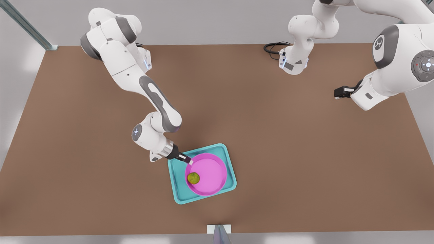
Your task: Place the orange on the plate with the left arm and the plate on the tray with the right arm
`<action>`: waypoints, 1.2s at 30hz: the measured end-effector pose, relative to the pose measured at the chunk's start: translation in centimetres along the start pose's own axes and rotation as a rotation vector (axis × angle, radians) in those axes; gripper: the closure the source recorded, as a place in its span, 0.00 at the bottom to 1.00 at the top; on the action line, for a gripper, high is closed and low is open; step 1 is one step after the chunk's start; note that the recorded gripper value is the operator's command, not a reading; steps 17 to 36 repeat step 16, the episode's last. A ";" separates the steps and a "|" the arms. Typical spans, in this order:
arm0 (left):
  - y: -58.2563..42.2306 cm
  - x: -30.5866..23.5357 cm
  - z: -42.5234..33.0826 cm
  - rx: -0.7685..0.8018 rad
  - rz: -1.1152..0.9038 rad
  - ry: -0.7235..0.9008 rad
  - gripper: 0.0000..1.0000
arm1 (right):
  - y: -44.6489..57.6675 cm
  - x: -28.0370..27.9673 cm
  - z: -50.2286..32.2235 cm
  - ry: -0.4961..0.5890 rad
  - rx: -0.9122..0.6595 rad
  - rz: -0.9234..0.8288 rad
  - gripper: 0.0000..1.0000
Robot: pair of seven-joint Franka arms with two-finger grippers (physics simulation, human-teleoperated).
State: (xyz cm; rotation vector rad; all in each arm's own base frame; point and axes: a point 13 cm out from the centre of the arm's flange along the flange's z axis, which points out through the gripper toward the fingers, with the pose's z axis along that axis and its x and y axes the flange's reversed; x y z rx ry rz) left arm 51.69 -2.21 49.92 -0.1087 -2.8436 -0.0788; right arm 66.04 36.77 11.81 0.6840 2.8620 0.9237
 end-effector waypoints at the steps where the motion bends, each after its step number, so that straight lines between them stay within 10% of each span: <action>1: 0.0 0.0 0.0 0.000 0.000 0.000 0.00 | 0.2 0.0 -0.2 -0.001 -0.002 -0.001 0.00; 8: 0.0 0.1 0.0 0.000 0.001 0.002 0.00 | -1.9 -8.0 -23.0 -0.092 0.040 -0.031 0.00; 14: 0.0 0.1 0.1 0.000 0.001 0.007 0.00 | -8.6 -13.0 -54.0 -0.179 0.570 -0.279 0.00; 36: 0.0 0.1 0.1 0.000 0.001 0.008 0.00 | -10.9 -11.0 -56.2 -0.114 0.657 -0.274 0.00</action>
